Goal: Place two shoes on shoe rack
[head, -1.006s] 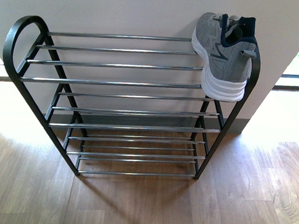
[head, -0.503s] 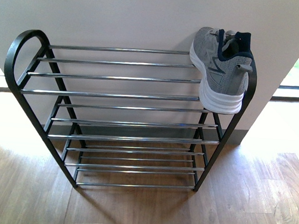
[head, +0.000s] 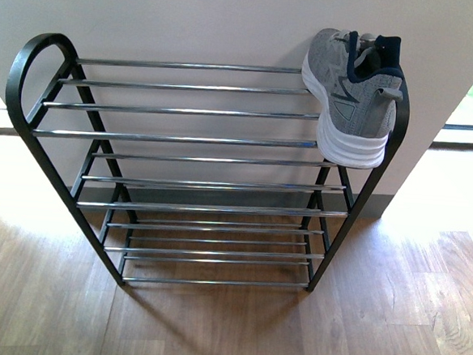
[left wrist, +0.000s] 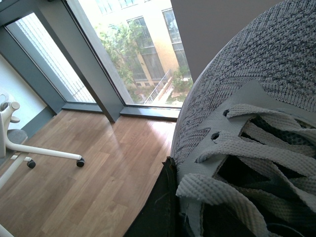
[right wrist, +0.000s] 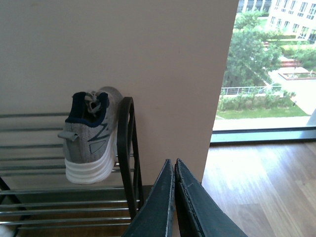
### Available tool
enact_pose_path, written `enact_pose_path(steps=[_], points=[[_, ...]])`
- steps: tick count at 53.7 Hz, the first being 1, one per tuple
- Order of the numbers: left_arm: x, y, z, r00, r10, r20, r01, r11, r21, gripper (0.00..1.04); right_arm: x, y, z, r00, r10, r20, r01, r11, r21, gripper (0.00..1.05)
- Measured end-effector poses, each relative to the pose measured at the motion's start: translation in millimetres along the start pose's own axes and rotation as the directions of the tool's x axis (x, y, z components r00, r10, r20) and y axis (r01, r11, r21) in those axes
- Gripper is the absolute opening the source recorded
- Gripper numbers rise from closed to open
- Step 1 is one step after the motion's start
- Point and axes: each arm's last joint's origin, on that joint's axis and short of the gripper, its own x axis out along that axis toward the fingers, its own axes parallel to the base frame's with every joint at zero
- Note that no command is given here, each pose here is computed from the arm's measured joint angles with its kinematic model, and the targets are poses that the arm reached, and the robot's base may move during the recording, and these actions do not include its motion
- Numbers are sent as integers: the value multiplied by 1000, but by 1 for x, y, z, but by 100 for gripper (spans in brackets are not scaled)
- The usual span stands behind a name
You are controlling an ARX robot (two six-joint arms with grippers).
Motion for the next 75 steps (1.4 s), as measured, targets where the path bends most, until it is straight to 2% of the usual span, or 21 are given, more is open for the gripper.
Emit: enact_pose_path(steps=[37, 75], points=[[0, 0, 0, 1000, 0, 0, 0, 1000, 0, 2, -29, 0, 10, 999, -1, 33, 1, 1000, 0, 1], [0, 0, 0, 1000, 0, 0, 0, 1000, 0, 2, -50, 0, 5, 1000, -1, 11, 1, 1000, 0, 1]])
